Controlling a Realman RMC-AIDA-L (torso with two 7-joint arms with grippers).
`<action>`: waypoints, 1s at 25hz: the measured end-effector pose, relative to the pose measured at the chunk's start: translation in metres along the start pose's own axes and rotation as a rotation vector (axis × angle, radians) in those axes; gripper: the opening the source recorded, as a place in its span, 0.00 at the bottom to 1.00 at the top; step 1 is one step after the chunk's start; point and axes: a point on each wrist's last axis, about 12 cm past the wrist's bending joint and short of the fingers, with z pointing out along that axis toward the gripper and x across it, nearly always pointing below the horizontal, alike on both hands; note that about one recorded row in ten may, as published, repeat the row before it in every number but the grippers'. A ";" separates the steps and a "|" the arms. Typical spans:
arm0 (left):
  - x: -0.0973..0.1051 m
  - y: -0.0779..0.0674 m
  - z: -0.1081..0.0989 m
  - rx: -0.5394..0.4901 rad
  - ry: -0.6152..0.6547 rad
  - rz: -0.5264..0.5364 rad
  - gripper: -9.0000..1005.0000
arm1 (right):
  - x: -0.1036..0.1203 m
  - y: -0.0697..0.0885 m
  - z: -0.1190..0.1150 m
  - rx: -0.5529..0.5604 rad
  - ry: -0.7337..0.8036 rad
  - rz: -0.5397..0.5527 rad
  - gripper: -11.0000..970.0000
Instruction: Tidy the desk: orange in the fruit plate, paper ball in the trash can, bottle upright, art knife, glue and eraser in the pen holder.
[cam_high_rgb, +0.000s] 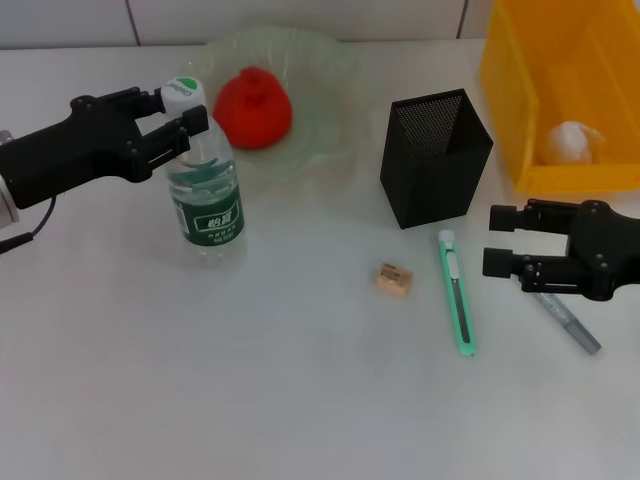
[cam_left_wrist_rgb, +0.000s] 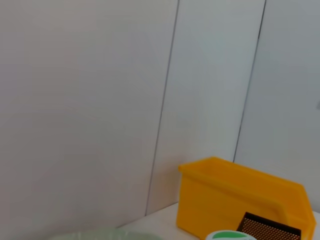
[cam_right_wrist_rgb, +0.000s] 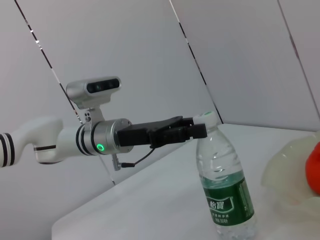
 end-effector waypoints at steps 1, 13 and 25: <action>0.000 0.000 0.000 0.000 0.000 0.000 0.47 | 0.000 0.000 0.001 0.001 0.000 0.000 0.77; 0.008 -0.002 0.001 0.007 -0.039 -0.038 0.47 | -0.005 -0.004 0.008 -0.009 -0.003 -0.004 0.77; -0.005 -0.016 -0.037 0.120 -0.236 0.081 0.81 | -0.013 -0.007 0.013 -0.019 -0.001 -0.025 0.77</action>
